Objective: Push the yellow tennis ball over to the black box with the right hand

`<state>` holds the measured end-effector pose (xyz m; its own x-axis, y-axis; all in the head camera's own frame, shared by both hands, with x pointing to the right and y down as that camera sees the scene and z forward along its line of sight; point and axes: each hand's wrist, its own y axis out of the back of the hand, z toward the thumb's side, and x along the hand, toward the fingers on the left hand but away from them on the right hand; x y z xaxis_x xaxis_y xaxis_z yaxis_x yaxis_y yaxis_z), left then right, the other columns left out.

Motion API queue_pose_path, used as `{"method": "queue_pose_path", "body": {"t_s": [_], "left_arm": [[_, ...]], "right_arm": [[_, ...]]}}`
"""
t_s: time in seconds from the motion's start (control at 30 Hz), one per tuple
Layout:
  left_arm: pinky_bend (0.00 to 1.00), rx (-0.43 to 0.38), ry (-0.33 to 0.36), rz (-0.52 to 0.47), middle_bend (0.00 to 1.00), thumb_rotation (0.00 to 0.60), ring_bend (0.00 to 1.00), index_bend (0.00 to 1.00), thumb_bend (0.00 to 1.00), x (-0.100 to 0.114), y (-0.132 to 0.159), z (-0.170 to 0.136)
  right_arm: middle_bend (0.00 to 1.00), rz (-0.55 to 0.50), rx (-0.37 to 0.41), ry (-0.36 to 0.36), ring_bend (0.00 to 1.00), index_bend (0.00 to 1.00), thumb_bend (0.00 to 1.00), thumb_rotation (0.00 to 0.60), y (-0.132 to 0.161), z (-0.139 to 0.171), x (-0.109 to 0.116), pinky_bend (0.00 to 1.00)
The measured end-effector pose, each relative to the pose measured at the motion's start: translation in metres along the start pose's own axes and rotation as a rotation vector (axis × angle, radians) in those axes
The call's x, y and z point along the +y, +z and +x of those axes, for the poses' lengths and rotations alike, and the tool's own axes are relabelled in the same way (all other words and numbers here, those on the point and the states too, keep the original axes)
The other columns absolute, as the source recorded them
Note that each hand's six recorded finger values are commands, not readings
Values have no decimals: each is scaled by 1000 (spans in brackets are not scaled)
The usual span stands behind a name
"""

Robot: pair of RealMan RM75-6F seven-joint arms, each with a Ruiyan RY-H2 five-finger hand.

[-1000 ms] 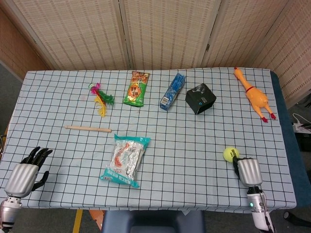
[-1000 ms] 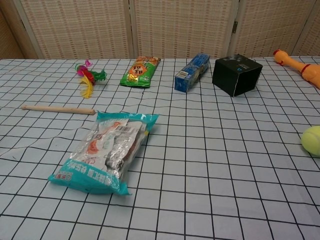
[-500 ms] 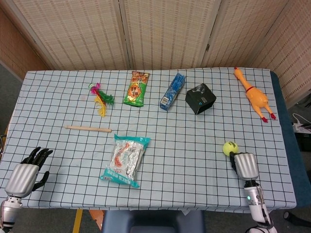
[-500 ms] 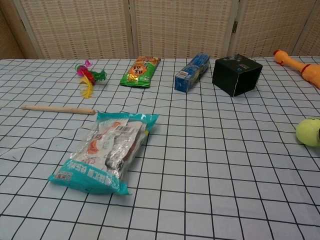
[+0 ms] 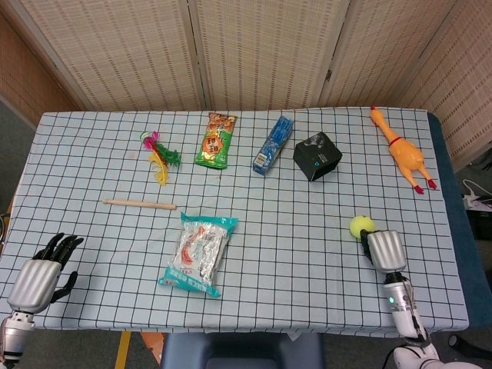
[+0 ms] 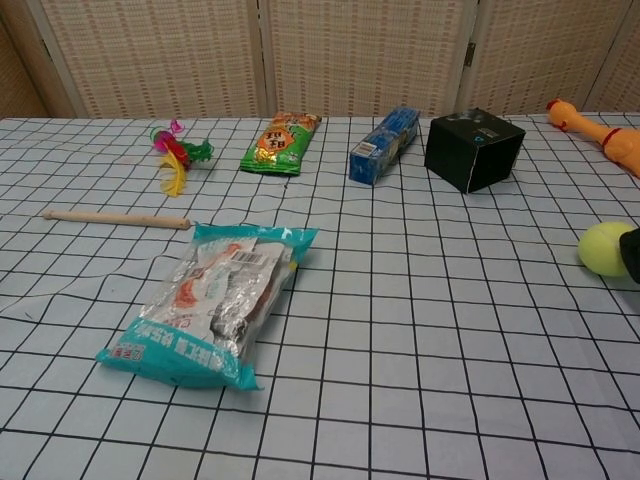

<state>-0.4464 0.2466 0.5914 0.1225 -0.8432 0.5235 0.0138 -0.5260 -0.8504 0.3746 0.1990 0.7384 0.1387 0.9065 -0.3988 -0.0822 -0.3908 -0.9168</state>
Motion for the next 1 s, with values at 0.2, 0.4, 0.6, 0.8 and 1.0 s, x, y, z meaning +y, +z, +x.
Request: {"method": "queue_pose_path", "body": {"t_s": [0.2,0.4,0.6,0.8,1.0], "left_arm": [[336,2,-1,-2,122,600,51,147,475,0,0,0],[336,3,-2,0,122,600,51,147,474,0,-1,1],[336,3,-6,3,122,600,51,147,474,-1,0,1],[337,5,-9,4,122,600,51,147,474,-2,0,1],[337,11,-11,2,123,600,51,147,475,-2,-1,1]], "right_arm": [[826,-32,5,29,786,945,921,600,-1,-9,-4,815],[825,23,14,39,786,945,921,600,-3,-20,-5,815],[825,49,38,32,786,945,921,600,0,-32,-2,815],[826,63,58,39,786,944,921,600,2,-39,-1,815],[825,73,63,62,786,945,921,600,-2,-43,-2,815]]}}
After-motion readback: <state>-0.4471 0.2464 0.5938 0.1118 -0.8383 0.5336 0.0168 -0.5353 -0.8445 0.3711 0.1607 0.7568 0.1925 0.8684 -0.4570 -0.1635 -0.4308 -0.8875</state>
